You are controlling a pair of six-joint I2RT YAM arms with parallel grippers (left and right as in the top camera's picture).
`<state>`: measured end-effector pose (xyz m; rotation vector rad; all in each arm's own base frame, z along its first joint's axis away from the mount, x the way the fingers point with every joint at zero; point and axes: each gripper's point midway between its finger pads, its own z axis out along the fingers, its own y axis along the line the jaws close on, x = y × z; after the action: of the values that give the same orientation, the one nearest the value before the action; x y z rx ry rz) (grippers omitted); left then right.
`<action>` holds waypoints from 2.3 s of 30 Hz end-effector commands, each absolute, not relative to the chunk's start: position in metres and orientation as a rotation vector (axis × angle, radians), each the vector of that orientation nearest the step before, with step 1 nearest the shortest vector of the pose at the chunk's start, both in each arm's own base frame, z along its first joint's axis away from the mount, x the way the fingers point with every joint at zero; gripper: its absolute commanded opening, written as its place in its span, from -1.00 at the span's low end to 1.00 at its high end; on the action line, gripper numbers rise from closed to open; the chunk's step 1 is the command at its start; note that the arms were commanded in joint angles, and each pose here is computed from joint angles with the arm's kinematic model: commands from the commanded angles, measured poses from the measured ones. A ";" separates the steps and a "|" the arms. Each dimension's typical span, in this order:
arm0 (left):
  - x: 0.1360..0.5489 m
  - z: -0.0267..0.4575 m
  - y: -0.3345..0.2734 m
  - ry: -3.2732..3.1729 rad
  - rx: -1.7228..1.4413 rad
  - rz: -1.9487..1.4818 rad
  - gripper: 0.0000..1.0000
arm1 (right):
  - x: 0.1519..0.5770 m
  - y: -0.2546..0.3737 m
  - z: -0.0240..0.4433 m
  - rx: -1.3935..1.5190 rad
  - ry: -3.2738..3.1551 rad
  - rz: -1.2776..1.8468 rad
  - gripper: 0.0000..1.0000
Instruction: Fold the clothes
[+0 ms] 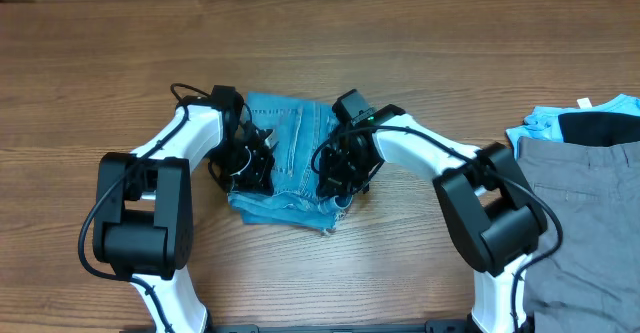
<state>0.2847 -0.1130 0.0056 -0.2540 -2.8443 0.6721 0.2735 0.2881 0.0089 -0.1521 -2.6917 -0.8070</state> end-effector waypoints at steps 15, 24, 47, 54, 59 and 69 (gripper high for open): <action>0.281 0.015 -0.080 -2.777 -0.124 0.687 -0.80 | 0.280 0.209 0.005 -0.237 -2.690 -0.655 -0.92; 0.343 0.125 -0.086 -3.035 -0.278 0.766 -0.54 | 0.336 0.231 0.118 0.037 -2.877 -1.131 -0.91; 0.324 0.039 -0.071 -3.072 0.025 0.610 -0.92 | 0.360 0.342 0.089 0.355 -2.990 -1.256 -0.92; 0.280 0.006 -0.067 -2.968 0.055 0.554 -0.91 | 0.343 0.303 0.002 0.066 -2.958 -0.827 -0.92; 0.264 -0.002 -0.053 -2.936 0.061 0.427 -0.87 | 0.337 0.268 -0.010 -0.091 -2.902 -0.687 -0.92; 0.263 -0.005 -0.040 -2.943 0.094 0.328 -0.77 | 0.361 0.205 0.004 -0.175 -2.914 -0.692 -0.92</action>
<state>0.2843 -0.0773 0.0158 0.0449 -2.9623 0.6427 0.3446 0.2574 0.0216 -0.0999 -2.8065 -0.8740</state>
